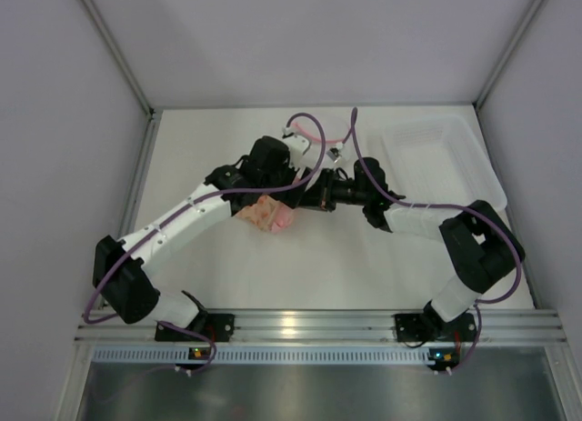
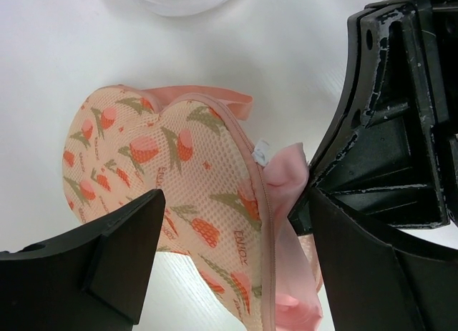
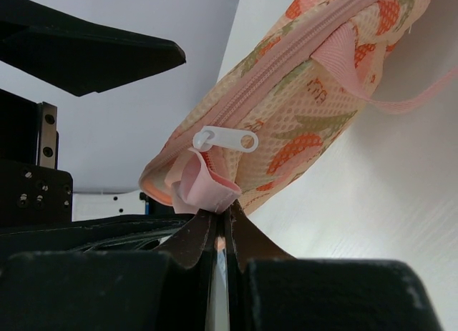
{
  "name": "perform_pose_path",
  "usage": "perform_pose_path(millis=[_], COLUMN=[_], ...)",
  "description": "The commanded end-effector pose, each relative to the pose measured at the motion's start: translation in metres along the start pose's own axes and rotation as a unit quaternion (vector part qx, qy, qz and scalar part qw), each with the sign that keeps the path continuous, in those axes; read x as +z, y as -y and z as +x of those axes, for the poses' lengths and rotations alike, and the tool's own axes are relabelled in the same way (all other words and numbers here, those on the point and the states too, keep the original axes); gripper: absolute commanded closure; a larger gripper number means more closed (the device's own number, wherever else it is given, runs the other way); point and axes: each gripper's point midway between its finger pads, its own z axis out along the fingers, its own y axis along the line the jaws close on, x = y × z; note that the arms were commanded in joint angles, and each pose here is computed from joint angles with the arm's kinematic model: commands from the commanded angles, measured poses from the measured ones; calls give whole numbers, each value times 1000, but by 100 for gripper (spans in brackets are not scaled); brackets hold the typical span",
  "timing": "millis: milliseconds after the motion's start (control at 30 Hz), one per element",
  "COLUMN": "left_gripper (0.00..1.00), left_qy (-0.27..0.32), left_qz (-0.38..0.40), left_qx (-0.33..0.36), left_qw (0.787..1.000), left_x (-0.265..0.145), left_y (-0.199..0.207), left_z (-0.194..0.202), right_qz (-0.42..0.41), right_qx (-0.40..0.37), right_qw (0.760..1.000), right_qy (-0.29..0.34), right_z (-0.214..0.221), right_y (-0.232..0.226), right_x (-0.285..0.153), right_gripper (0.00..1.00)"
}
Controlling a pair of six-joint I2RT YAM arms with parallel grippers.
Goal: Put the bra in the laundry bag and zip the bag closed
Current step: Adjust the bra in the laundry bag.
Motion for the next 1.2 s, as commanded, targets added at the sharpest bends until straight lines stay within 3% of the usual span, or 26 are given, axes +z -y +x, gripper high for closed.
perform_pose_path(millis=[0, 333, 433, 633, 1000, 1167], left_gripper=[14, 15, 15, 13, 9, 9], left_qy=[-35, -29, -53, -46, -99, -94], left_qz=[-125, -44, -61, -58, -178, -164], left_qx=[8, -27, -19, 0, 26, 16], left_qw=[991, 998, 997, 997, 979, 982], left_x=[2, -1, 5, 5, 25, 29], left_y=[-65, -51, -57, -45, -57, -52], left_z=[24, 23, 32, 25, 61, 58], right_qz=[-109, -149, -155, -156, -187, -179], right_qx=[-82, -106, -120, -128, -113, -87], right_qw=[990, 983, 981, 979, 976, 980], right_qy=[-19, -11, -10, -14, -10, -15], right_z=[2, 3, 0, -3, -3, 4], right_y=[-72, -82, -87, -91, -112, -103], right_x=[-12, -16, -16, -14, -16, -17], right_gripper=[100, 100, 100, 100, 100, 100])
